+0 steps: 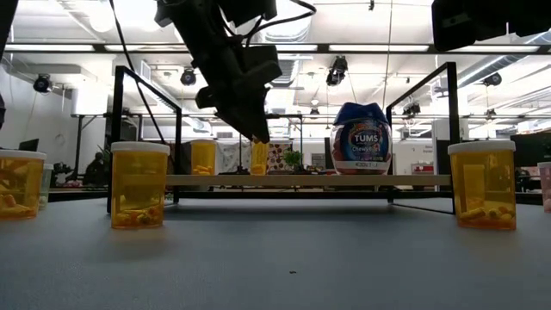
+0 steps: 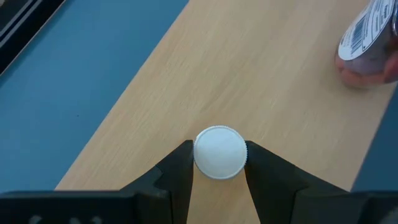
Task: Pick and place medicine bottles onto shelf by color
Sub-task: Put the small orange pill bottle on to the shelf, then put the big orange pill bottle on to the shelf aligned with the other big orange pill bottle
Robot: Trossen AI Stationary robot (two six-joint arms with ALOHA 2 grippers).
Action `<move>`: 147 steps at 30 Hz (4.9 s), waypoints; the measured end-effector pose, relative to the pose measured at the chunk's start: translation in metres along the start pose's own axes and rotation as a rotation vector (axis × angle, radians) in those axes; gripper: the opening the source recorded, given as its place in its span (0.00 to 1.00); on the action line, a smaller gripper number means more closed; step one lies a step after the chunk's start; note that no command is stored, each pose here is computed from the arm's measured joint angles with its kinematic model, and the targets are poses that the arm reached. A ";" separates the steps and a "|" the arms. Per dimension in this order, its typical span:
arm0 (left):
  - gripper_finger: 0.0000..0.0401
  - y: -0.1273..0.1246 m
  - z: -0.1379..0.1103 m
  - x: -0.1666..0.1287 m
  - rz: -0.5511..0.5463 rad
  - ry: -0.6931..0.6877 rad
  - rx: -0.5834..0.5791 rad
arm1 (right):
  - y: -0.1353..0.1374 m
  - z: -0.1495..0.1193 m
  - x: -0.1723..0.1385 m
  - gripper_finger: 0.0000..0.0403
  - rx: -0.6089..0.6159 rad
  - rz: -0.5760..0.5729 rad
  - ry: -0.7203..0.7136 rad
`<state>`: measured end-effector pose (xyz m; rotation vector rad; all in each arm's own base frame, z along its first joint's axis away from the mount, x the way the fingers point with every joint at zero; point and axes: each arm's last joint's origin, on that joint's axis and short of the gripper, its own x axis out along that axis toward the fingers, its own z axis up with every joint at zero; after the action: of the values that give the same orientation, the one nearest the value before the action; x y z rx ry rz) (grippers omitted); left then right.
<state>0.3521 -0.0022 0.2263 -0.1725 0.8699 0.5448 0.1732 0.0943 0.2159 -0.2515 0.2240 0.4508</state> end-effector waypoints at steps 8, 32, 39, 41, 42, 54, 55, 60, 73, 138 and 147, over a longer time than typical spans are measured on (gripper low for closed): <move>0.30 0.000 -0.001 0.001 0.003 0.003 0.006 | 0.000 0.000 0.000 0.13 0.000 0.000 0.001; 0.64 0.000 0.000 -0.002 -0.018 0.029 0.037 | 0.000 -0.001 0.000 0.13 0.011 0.001 0.005; 0.65 0.005 0.012 -0.030 -0.081 0.042 0.018 | 0.000 -0.001 0.000 0.13 0.021 0.001 0.006; 0.64 0.004 0.016 -0.042 -0.136 0.032 -0.042 | 0.000 -0.001 0.000 0.13 0.021 0.001 0.007; 0.64 0.004 0.016 -0.048 -0.168 0.041 -0.080 | 0.000 -0.001 0.000 0.13 0.021 0.001 0.007; 0.64 -0.059 -0.019 -0.126 -0.539 0.150 -0.216 | 0.000 -0.001 0.000 0.13 0.027 0.002 0.009; 0.64 -0.065 -0.024 -0.133 -0.578 0.186 -0.231 | 0.000 -0.001 0.000 0.13 0.027 0.002 0.008; 0.64 -0.089 -0.058 -0.163 -0.674 0.442 -0.332 | 0.000 -0.001 0.000 0.13 0.028 0.002 0.007; 0.64 -0.053 -0.128 -0.181 0.080 0.639 -0.469 | 0.000 -0.001 0.000 0.13 0.020 0.002 0.008; 0.47 -0.052 -0.158 -0.131 0.041 0.597 -0.451 | 0.000 -0.002 0.000 0.13 0.009 0.005 0.023; 0.48 -0.100 -0.081 -0.188 -0.562 0.340 -0.287 | 0.000 -0.002 0.000 0.13 0.007 0.005 0.024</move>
<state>0.2519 -0.1879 0.3106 -0.7639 1.0166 0.1070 0.1726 0.0940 0.2135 -0.2501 0.2494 0.4521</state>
